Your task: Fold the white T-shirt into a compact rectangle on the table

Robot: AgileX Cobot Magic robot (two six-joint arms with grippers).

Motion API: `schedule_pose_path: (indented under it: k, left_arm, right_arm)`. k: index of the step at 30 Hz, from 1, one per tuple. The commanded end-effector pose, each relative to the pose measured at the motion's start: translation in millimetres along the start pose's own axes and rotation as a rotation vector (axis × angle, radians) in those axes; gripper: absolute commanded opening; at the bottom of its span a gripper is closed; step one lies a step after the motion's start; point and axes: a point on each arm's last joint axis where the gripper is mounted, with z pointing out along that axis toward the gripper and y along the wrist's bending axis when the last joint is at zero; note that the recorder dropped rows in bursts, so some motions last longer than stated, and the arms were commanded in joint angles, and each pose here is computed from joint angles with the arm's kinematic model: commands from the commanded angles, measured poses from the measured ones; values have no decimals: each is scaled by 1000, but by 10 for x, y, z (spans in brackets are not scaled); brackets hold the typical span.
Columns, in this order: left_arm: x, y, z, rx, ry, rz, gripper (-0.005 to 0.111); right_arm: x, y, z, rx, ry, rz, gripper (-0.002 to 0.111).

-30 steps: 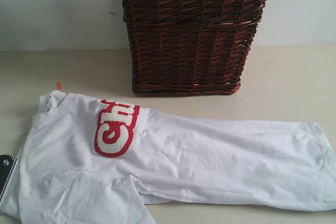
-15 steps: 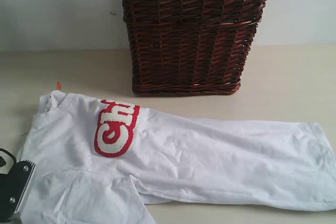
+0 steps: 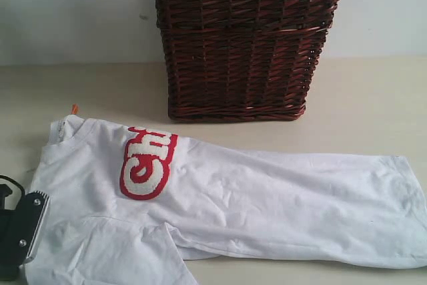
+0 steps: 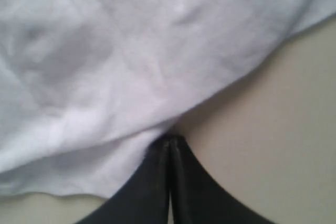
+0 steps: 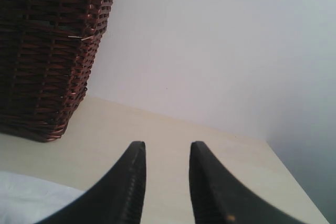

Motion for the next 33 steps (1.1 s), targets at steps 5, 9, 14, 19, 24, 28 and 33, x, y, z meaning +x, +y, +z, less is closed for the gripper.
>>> schedule_pose_path:
  k: [5,9,14,19,24,28,33]
  left_arm:
    - [11,-226,-115,226,20,14,0]
    - [15,-291,-199,270,17,44,0]
    - [-20,-164,-200,115,-18,15,0]
    - [-58,-53,-184,-2,-58,-40,15]
    - [-58,-11,-185,-48,-60,-39,45]
    - [-58,50,-142,-97,-56,6,51]
    - [-48,28,-13,-27,-41,50,51]
  right_arm:
    - [8,1,-2,5,-5,6,30]
    - [8,1,-2,5,-5,6,30]
    - [8,1,-2,5,-5,6,30]
    - [8,1,-2,5,-5,6,30]
    - [8,1,-2,5,-5,6,30]
    - [8,1,-2,5,-5,6,30]
    - [8,1,-2,5,-5,6,30]
